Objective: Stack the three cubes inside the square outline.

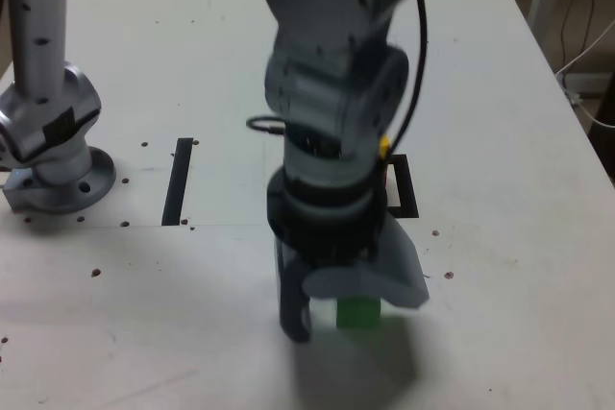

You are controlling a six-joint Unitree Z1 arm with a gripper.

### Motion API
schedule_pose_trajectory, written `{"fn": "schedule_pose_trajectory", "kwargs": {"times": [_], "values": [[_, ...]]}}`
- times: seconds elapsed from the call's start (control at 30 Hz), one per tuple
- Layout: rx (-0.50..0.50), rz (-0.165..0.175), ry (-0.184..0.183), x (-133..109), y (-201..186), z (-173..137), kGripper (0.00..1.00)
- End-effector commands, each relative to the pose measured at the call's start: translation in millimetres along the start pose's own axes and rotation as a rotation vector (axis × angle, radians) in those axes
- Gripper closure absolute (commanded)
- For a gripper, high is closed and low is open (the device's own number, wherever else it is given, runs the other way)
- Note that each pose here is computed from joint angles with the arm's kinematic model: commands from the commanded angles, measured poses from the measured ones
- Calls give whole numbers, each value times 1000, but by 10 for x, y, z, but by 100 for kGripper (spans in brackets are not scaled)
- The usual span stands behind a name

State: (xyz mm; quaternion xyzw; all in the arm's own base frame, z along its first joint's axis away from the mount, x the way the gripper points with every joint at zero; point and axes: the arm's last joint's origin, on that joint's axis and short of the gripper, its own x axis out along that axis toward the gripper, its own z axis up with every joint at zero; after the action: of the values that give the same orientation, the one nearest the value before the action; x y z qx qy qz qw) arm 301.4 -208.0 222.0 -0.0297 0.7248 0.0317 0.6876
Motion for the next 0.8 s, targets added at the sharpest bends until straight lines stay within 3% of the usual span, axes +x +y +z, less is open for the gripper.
{"fn": "schedule_pose_trajectory", "kwargs": {"times": [0.0, 0.3, 0.77], "values": [[1, 10, 4, 63, -37, 32, 3], [16, 21, 21, 141, 26, 150, 27], [53, 54, 49, 166, 138, 190, 48]]}}
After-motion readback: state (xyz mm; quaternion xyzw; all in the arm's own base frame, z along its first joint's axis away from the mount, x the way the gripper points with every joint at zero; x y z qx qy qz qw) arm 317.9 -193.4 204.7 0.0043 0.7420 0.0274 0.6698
